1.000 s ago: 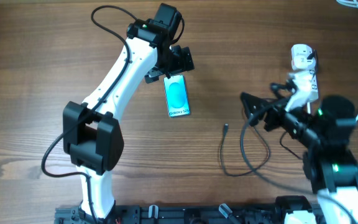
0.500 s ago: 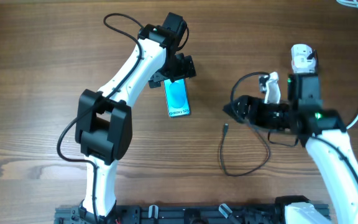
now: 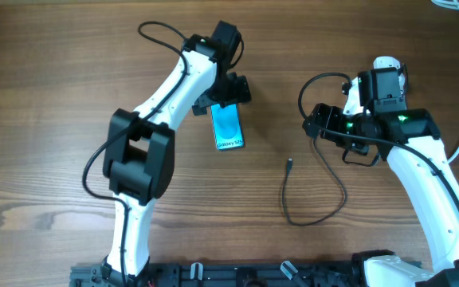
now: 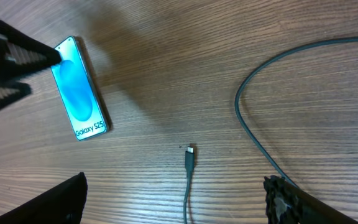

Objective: Plug charger to phone and switch on socket
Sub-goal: 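Move the right gripper over the black USB-C cable plug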

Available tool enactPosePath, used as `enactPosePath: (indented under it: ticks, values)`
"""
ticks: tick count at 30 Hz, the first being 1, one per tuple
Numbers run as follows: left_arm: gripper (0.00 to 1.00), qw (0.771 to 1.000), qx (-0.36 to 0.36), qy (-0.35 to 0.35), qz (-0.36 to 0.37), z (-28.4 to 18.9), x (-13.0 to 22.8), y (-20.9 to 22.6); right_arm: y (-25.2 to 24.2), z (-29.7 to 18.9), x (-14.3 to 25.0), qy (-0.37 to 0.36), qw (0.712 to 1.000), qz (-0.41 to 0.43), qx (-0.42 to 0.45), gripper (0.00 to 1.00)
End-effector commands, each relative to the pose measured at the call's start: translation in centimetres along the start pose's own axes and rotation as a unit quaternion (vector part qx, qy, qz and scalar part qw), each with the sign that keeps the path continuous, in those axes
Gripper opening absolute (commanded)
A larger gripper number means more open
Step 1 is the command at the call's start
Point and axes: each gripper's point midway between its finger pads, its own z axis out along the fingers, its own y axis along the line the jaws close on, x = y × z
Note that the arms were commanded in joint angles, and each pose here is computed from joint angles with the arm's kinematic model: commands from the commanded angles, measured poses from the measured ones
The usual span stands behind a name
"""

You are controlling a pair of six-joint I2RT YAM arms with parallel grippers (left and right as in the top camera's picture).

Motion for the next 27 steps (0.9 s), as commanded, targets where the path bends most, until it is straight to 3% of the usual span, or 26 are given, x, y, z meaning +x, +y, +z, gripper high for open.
enactPosePath:
  ticks: [1,27]
  values:
    - [1.0,1.0,-0.021,0.014,0.0,1.7,0.6,0.3,0.1,0.3,-0.1,0.003,1.0,0.002,0.001,0.96]
    - [1.0,0.998,-0.056,0.02,0.007,4.3,0.8,1.2,0.4,0.3,-1.0,-0.015,1.0,0.005,-0.003,0.98]
